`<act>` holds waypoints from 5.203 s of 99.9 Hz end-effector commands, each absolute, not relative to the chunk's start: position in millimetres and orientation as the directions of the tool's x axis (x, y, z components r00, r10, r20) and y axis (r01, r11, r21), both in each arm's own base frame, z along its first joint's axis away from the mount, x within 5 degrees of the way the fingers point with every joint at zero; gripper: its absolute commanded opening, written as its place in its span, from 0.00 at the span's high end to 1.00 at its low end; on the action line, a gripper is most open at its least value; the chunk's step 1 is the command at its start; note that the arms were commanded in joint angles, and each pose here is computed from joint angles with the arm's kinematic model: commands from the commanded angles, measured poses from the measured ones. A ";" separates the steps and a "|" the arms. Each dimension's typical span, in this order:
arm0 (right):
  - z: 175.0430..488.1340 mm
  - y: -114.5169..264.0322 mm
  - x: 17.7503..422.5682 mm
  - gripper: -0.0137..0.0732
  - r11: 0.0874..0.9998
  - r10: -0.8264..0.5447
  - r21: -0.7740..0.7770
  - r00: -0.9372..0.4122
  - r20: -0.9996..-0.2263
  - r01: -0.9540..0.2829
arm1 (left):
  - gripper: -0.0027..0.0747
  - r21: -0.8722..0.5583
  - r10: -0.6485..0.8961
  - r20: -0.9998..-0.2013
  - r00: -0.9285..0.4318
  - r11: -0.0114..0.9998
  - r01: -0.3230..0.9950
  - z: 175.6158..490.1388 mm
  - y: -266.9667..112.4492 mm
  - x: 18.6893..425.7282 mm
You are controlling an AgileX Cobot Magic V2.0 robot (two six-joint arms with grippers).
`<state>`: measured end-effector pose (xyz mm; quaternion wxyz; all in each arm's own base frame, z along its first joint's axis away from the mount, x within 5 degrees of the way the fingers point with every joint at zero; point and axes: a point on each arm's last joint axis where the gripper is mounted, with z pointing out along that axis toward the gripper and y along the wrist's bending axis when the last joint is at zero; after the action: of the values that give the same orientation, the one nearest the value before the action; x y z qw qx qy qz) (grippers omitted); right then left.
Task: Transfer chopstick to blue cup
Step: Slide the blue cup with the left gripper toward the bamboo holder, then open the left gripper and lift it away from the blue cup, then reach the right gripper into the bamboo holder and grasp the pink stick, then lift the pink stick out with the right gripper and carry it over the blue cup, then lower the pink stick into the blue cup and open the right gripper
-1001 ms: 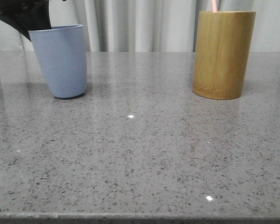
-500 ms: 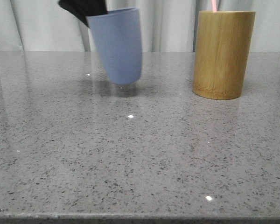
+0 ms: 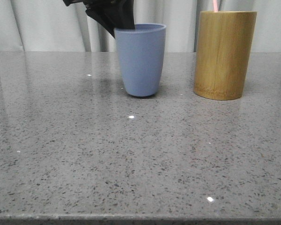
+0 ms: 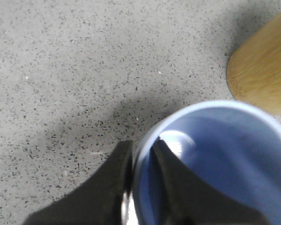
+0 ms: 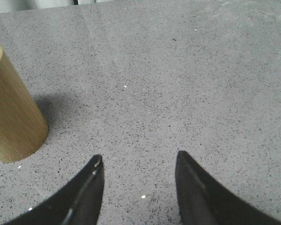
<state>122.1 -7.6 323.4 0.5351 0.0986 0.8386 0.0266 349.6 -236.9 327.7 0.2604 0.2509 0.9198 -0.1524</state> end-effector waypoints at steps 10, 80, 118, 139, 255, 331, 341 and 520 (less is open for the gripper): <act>340.4 -7.8 125.4 0.41 0.984 0.168 0.137 -0.321 -0.932 0.116 | 0.58 -0.184 0.322 -0.650 -0.689 0.812 0.553 362.0 -237.3 341.2; 340.7 -4.2 125.7 0.41 0.987 0.158 0.137 -0.322 -0.933 0.087 | 0.53 0.033 0.315 -0.692 -0.649 0.913 0.407 419.9 -182.6 306.3; 342.2 0.3 126.7 0.41 0.988 0.155 0.147 -0.310 -0.938 0.051 | 0.53 0.022 0.206 -0.757 -0.620 0.957 0.290 415.4 -124.6 231.5; 342.6 9.4 134.9 0.41 0.989 0.132 0.145 -0.347 -0.928 -0.011 | 0.53 -0.040 0.126 -0.803 -0.582 0.964 0.263 404.2 -90.4 177.9; 423.1 111.5 310.5 0.27 0.952 0.027 0.143 -0.390 -0.920 -0.269 | 0.53 -0.104 0.037 -0.875 -0.483 0.960 0.261 370.3 -28.0 80.1; 409.6 121.0 346.0 0.73 0.960 -0.022 0.087 -0.384 -0.923 -0.265 | 0.53 -0.103 0.038 -0.875 -0.483 0.960 0.261 370.3 -27.9 80.1; 409.9 121.1 346.1 0.79 0.960 -0.021 0.087 -0.380 -0.925 -0.265 | 0.53 -0.103 0.038 -0.875 -0.483 0.960 0.261 370.3 -27.9 80.1; 462.9 209.1 307.4 0.80 0.833 0.056 0.136 -0.163 -0.985 -0.536 | 0.53 -0.101 0.038 -0.875 -0.482 0.960 0.261 370.3 -27.8 80.2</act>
<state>312.6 212.2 441.1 0.5885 -0.1684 0.7583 0.2241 77.9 -26.1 358.3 0.4685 0.0869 0.8737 -0.0977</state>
